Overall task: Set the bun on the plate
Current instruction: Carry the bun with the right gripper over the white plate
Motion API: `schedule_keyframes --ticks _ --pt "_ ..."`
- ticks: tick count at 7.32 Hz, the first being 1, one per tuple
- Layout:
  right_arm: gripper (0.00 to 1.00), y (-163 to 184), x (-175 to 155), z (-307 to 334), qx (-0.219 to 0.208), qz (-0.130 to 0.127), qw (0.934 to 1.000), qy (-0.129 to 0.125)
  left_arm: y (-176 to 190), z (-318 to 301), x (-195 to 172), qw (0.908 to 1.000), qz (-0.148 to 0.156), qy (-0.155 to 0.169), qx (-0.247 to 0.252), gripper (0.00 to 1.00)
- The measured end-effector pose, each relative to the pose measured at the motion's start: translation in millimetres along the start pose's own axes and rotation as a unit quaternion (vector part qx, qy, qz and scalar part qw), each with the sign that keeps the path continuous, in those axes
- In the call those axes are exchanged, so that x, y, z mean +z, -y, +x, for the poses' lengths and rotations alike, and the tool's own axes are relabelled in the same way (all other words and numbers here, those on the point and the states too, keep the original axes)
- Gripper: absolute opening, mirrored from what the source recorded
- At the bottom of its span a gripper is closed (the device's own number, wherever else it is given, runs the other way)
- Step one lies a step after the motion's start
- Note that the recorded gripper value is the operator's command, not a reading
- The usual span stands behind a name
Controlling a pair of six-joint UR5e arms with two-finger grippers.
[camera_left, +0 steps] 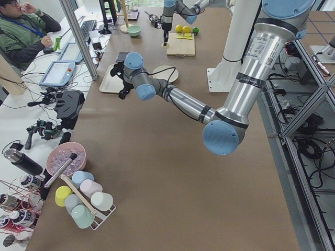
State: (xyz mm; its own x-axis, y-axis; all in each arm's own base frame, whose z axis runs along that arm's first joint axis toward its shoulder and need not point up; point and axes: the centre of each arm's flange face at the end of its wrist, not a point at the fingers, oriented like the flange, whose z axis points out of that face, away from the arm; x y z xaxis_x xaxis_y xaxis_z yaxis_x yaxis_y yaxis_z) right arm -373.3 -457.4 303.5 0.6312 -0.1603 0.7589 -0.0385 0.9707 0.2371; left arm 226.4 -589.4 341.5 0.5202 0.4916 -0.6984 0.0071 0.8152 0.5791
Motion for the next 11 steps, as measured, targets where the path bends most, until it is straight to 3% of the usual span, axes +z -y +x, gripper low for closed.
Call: schedule_keyframes --ticks 3,6,7,8,11 --pt "0.00 19 -7 -89 -0.047 0.058 0.9963 0.043 -2 4 5 0.9999 -0.010 -0.005 -0.004 0.98" --pt "0.00 -3 58 -131 -0.091 0.103 0.9863 0.092 -5 2 9 0.9999 -0.013 -0.001 -0.007 0.98" --pt "0.54 -8 74 -147 -0.098 0.108 0.9844 0.098 -6 -1 12 0.9998 -0.015 0.001 -0.013 0.98" --pt "1.00 -8 83 -163 -0.102 0.109 0.9835 0.102 -7 -5 16 0.9996 -0.019 0.003 -0.019 0.98" --pt "1.00 -9 86 -177 -0.119 0.112 0.9805 0.109 -8 -16 20 0.9993 -0.022 0.009 -0.029 0.98"
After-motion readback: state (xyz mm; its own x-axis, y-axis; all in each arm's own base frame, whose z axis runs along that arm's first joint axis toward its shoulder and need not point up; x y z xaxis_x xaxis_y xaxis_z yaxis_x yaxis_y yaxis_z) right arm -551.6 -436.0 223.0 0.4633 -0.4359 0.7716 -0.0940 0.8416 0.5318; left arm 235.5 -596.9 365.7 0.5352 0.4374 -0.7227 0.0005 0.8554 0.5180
